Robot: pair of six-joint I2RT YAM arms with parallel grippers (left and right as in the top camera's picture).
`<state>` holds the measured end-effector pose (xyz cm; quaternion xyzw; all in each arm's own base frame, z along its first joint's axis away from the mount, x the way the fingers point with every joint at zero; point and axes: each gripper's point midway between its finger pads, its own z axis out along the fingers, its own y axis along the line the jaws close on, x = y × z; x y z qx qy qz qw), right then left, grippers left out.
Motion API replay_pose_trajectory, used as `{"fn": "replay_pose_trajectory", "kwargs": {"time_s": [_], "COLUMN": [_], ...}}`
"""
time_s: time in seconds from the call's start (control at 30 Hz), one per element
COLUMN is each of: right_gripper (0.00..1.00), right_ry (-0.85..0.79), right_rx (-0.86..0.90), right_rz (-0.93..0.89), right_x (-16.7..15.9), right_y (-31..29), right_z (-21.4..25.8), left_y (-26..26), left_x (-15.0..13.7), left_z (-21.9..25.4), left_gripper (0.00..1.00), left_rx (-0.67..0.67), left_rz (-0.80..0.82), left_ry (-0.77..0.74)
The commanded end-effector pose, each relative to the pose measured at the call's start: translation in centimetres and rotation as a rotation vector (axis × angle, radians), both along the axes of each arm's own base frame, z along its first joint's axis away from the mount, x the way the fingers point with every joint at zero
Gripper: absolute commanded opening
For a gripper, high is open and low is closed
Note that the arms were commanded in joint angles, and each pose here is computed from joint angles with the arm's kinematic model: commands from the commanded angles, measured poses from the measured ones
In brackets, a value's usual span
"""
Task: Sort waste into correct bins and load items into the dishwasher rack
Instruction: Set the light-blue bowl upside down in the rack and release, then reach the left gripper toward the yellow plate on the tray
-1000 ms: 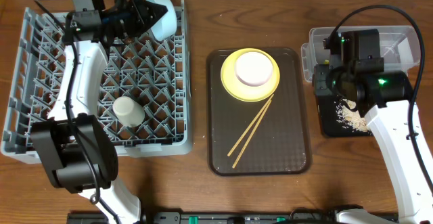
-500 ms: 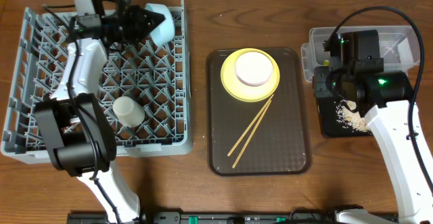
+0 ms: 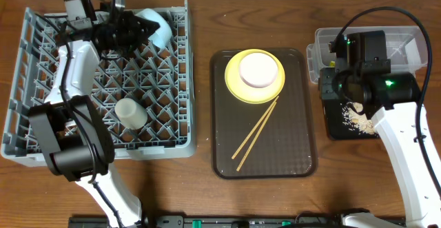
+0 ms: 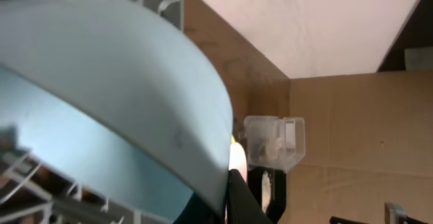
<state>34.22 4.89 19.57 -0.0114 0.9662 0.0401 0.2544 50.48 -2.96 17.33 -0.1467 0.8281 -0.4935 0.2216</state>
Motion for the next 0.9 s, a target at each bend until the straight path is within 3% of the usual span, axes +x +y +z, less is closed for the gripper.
{"fn": "replay_pose_trajectory", "kwargs": {"time_s": [0.0,0.17,0.3,0.33,0.37,0.53,0.87], "right_gripper": [0.35,0.35,0.36,0.35,0.36,0.36,0.35], "right_ry": [-0.013,-0.015,-0.015,-0.015,-0.015,-0.015,-0.015], "right_rx": [-0.01,-0.01,-0.01,-0.01,-0.01,-0.017,-0.01], "right_rz": [-0.012,-0.012,-0.012,-0.011,-0.012,-0.016,-0.078], "right_x": [0.2,0.3,0.3,0.2,0.2,0.3,0.3], "right_y": [-0.4,-0.4,-0.4,-0.4,-0.4,-0.5,-1.2], "right_z": [0.5,0.5,0.5,0.5,0.5,0.5,0.5], "left_y": [1.5,2.9,3.4,3.5,3.6,5.1,5.0], "left_x": [-1.0,-2.4,-3.5,-3.8,-4.1,-5.7,-7.9], "left_z": [-2.0,-2.8,-3.1,-3.1,-3.3,-3.3,6.2], "left_gripper": [0.06,0.07,0.29,0.43,0.5,0.6,0.61], "left_rx": [0.02,0.017,0.014,0.02,0.033,0.224,0.473], "left_rz": [0.013,0.025,0.024,0.018,0.021,0.054,0.127], "left_ry": [0.064,0.121,0.158,0.163,0.177,0.207,-0.014]}}
